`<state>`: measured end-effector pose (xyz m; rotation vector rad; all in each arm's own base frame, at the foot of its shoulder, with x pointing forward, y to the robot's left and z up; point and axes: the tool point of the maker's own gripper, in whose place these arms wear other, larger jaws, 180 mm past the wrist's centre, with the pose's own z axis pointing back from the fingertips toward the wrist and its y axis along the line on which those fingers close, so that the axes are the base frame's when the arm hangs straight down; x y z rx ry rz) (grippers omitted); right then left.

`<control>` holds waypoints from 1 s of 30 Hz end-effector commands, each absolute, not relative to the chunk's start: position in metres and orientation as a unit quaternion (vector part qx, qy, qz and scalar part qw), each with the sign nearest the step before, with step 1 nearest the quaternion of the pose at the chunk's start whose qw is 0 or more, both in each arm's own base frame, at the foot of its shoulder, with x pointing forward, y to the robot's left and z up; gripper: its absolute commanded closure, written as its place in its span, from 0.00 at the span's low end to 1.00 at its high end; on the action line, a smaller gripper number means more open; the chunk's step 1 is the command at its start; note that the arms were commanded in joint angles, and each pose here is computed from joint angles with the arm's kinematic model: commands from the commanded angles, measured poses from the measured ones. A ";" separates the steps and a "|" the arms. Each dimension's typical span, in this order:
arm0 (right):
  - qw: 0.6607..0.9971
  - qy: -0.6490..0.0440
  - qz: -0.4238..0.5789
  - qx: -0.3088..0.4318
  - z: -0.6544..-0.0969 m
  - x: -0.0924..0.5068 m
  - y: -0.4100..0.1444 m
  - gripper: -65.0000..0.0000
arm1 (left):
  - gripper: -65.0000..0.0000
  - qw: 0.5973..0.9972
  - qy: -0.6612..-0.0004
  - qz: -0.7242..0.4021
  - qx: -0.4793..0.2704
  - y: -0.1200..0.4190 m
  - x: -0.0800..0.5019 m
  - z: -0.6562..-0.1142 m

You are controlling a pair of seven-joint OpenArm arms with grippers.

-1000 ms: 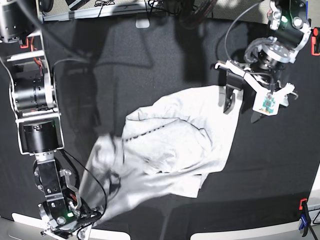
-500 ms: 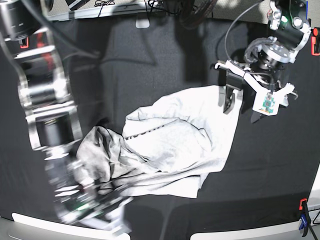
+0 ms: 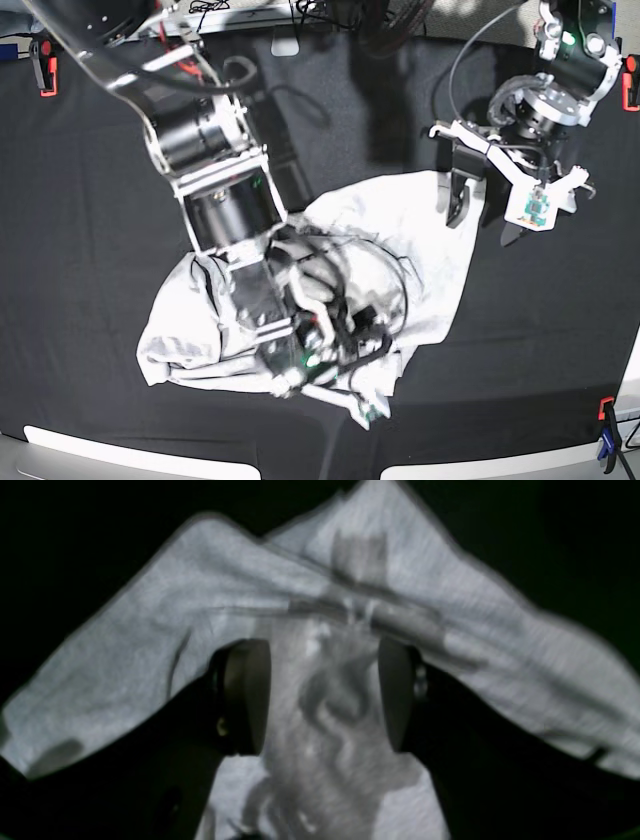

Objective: Layout the t-shirt on the table in an organized manner, then fold the t-shirt properly
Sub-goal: 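Grasp the shirt again with the right gripper near its bunched middle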

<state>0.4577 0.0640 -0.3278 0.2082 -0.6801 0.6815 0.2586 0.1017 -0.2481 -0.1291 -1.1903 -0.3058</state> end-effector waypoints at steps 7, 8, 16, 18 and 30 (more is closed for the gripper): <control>0.895 -0.315 0.307 0.079 -0.344 0.447 0.064 0.48 | 0.43 0.803 -0.575 -0.143 -0.062 0.101 0.261 -0.237; 0.893 -0.318 0.307 0.083 -0.348 0.444 0.066 0.48 | 0.43 0.803 -0.575 -0.143 -0.062 0.101 0.261 -0.237; 0.894 -0.316 0.300 0.108 -0.350 0.439 0.073 0.49 | 0.43 0.803 -0.575 -0.143 -0.064 0.100 0.261 -0.237; 0.896 -0.310 0.301 0.104 -0.356 0.435 0.071 0.54 | 0.43 0.803 -0.575 -0.143 -0.064 0.100 0.261 -0.237; 0.868 -0.321 0.367 0.092 -0.356 0.424 0.076 1.00 | 0.43 0.803 -0.575 -0.143 -0.064 0.100 0.261 -0.237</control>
